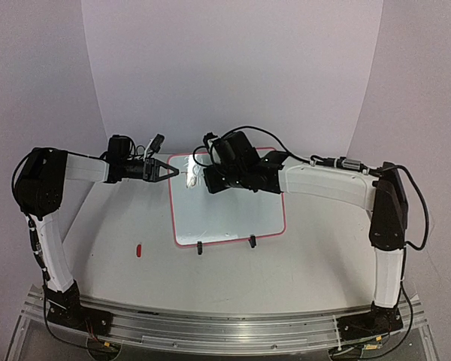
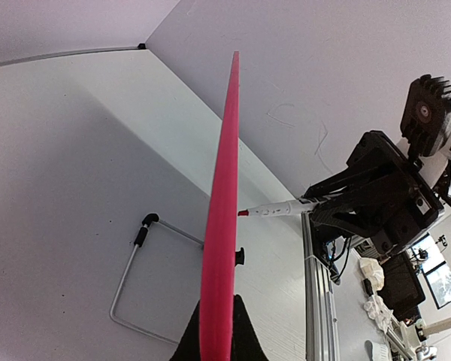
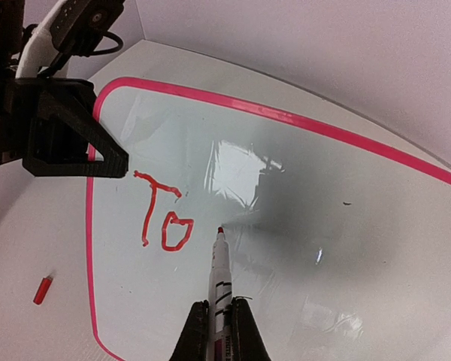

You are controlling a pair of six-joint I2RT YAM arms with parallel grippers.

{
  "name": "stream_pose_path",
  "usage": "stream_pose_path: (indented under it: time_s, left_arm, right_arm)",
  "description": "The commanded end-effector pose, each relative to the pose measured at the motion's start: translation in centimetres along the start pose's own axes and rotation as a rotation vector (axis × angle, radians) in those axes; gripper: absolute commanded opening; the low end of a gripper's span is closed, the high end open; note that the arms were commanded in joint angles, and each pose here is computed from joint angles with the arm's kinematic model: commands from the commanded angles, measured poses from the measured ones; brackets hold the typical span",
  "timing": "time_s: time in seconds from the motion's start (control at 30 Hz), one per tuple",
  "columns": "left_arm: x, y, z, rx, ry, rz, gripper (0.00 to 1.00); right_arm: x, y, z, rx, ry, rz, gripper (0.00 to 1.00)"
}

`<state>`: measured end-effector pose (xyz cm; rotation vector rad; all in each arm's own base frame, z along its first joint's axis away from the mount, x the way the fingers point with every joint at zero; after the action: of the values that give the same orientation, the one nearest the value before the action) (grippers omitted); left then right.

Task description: Write a sentence on the whiteboard

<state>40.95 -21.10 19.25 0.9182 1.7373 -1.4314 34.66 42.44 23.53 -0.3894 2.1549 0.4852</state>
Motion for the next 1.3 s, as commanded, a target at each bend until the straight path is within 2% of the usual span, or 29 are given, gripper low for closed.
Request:
stream_pose_path:
  time_s: [0.0,0.47,1.27]
  left_arm:
    - [-0.4,-0.1,0.4,-0.049,-0.003,0.097,0.0]
    - [-0.4,-0.3,0.4,-0.045,-0.003,0.1,0.0]
    - [-0.3,-0.1,0.4,-0.05,-0.002,0.095,0.0]
  right_arm:
    - [-1.2,0.3,0.1,0.001,-0.045,0.014,0.0]
    - [-1.0,0.3,0.7,0.01,-0.032,0.012,0.0]
    - [1.3,0.3,1.2,-0.005,0.09,0.011,0.0]
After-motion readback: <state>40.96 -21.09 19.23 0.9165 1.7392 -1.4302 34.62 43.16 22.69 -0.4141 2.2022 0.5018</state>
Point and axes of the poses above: each gripper's point midway between its finger pads, its own z axis out along the fingers, its own y axis along the line the jaws close on, x = y × z, the point moved 5 cm from there along -z, back along the fingers, and after that the axes turned 11 degrees about z, right-handed, at the moved point
